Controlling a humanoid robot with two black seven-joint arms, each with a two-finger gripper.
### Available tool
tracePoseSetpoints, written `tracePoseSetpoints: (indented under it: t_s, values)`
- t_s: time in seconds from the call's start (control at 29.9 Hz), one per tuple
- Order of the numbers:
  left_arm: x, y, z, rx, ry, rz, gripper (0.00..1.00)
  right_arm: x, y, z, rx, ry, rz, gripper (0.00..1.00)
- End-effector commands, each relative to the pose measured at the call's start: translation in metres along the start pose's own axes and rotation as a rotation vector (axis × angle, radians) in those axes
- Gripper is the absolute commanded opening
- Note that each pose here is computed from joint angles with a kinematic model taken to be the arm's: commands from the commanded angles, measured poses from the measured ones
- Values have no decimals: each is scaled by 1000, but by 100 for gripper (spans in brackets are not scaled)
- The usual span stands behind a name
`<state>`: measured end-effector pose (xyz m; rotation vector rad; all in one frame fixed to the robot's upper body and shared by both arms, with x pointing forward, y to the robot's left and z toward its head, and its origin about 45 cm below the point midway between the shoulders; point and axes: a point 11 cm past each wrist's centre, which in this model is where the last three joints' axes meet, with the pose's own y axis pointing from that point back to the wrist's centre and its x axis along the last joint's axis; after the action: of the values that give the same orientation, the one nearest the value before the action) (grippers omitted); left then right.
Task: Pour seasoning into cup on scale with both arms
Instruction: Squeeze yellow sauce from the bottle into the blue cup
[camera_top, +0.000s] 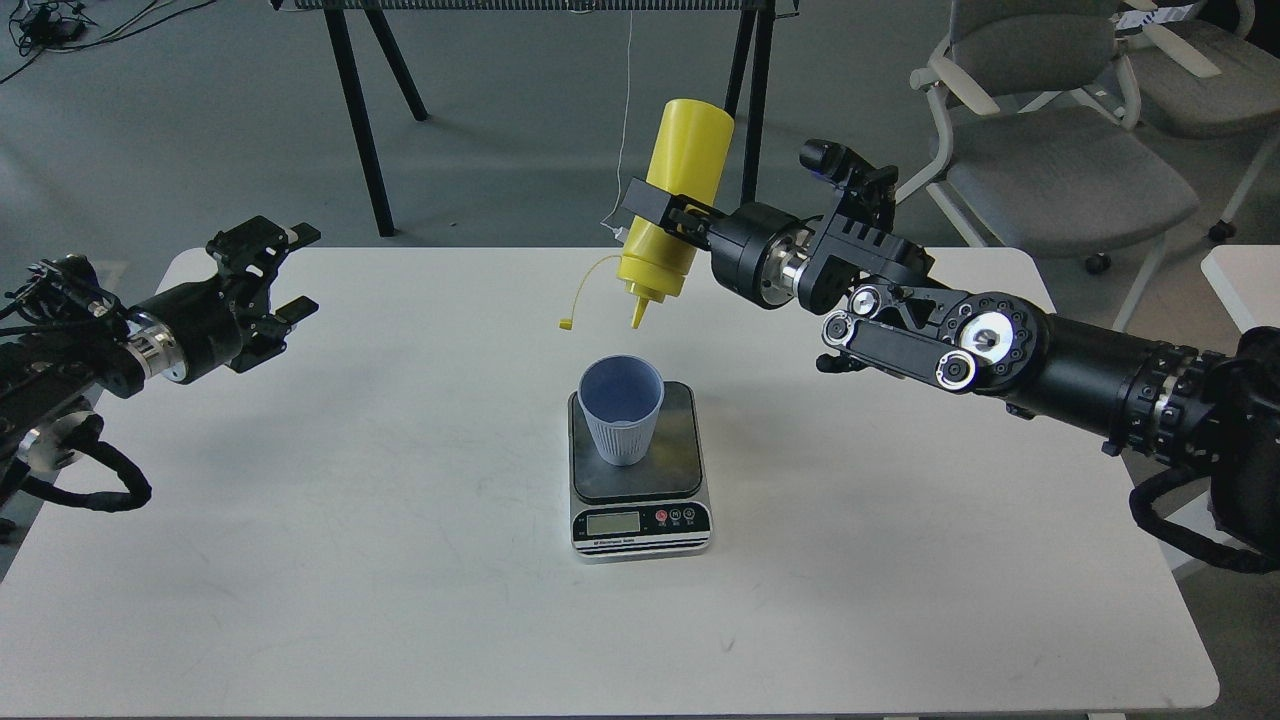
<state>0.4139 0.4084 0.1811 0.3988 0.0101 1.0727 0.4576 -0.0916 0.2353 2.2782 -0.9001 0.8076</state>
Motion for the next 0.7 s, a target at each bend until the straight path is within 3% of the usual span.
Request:
tracePoseSetpoints:
  t_s: [0.0,0.67]
  values:
    - [0,0,0,0,0,0,99,-5,0,3,-15,15,-17,1]
    - [0,0,-1,3,-1,-1,99,-32,-9,1,-20,31,-66,1]
